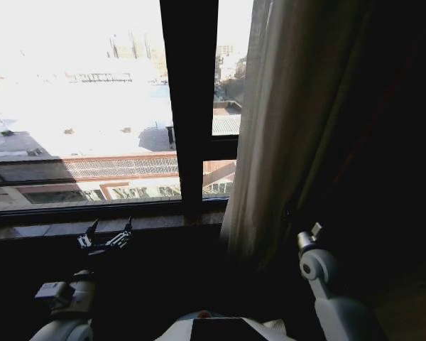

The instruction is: Open the curtains by pulling them apart, changing their state from closed to fully open.

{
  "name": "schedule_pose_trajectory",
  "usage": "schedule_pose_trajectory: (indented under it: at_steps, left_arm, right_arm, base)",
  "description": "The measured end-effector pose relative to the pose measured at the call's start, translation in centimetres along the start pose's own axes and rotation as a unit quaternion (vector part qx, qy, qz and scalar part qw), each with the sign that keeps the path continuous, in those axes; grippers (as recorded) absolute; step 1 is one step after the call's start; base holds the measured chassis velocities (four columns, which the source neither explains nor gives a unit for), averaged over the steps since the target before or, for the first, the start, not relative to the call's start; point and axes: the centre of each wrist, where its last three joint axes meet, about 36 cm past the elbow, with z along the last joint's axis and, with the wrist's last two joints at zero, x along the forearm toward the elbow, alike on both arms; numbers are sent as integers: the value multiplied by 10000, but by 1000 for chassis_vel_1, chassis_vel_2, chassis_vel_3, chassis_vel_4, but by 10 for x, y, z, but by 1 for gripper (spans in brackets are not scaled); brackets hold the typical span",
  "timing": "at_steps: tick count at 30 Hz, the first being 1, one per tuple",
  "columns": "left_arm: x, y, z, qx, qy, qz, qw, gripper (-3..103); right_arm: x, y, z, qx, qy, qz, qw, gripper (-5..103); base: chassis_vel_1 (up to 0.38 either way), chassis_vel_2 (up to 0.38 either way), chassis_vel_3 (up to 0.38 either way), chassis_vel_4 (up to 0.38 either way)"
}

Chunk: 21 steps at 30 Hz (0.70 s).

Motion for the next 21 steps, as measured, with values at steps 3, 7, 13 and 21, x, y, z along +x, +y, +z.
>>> schedule_pose_trajectory:
  at_steps: [3,7,13,21]
  left_arm:
    - [-1,0,0,40,-2,7,10000,100]
    - [-2,1,-1,75,16,32,10000,100]
    - [-3,0,-2,121,25,66,9999,100]
    - [-4,1,-2,106,37,104,9999,100]
  right_arm:
    - [15,11,-1,-18,38,-159,9999,55]
    - [41,23,0,65,122,-311,9994,71]
    - [61,28,-1,459,86,-513,9976,92]
    - [58,31,-1,577,-44,-509,9970,100]
  base:
    - [0,0,0,0]
    - [0,0,0,0]
    - [0,0,0,0]
    - [0,0,0,0]
